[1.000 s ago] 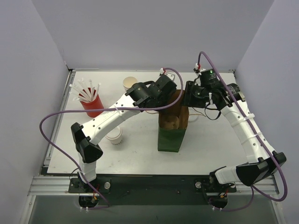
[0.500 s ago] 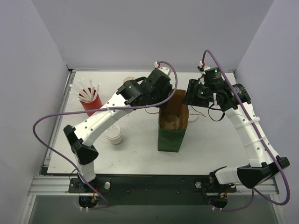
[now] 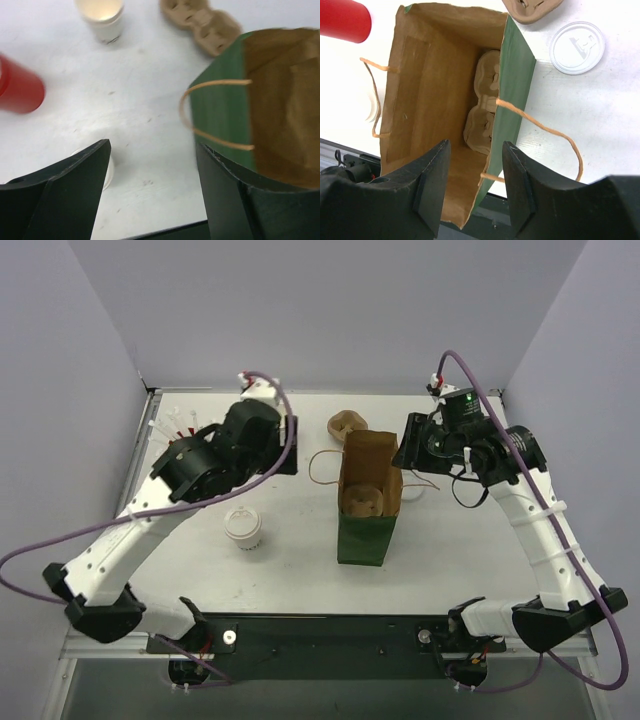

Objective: Pack the takeout coffee

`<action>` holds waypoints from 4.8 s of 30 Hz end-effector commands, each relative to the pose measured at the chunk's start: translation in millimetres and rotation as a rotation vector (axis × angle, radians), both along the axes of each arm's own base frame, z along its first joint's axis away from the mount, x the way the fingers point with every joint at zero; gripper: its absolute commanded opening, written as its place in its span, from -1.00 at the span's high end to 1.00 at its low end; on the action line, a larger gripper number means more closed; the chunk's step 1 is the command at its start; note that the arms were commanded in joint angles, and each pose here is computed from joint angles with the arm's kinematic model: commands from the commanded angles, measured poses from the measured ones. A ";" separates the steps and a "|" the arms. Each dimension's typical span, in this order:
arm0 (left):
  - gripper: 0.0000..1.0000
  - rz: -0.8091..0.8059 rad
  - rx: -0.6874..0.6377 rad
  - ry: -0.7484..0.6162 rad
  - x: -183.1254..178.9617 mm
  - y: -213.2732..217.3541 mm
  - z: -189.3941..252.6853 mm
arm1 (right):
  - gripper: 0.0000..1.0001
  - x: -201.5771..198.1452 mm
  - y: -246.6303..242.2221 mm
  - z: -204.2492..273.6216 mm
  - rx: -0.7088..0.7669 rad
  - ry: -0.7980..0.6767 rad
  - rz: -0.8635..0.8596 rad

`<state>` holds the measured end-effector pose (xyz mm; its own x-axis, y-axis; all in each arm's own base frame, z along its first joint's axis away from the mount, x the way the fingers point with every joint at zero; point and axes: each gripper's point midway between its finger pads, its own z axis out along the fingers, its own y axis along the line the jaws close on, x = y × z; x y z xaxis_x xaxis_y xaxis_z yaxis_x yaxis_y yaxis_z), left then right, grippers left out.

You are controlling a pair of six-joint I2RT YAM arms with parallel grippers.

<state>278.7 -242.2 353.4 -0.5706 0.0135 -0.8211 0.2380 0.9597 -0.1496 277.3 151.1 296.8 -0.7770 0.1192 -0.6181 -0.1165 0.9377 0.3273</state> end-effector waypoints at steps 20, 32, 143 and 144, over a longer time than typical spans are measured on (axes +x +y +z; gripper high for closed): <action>-0.90 0.227 0.152 0.354 -28.1 109.9 -185.8 | 0.09 -26.7 -7.6 12.0 -0.018 -0.036 0.029; -0.95 0.308 0.220 0.373 -25.1 122.8 -199.4 | 0.04 -28.4 -9.5 11.7 -0.022 -0.041 0.031; -0.68 0.273 0.268 0.609 -39.4 132.2 -243.1 | 0.03 -35.2 -14.3 0.6 -0.021 -0.022 0.075; -0.69 0.277 0.265 0.609 -40.1 132.4 -243.6 | 0.03 -35.1 -14.1 -0.4 -0.023 -0.019 0.076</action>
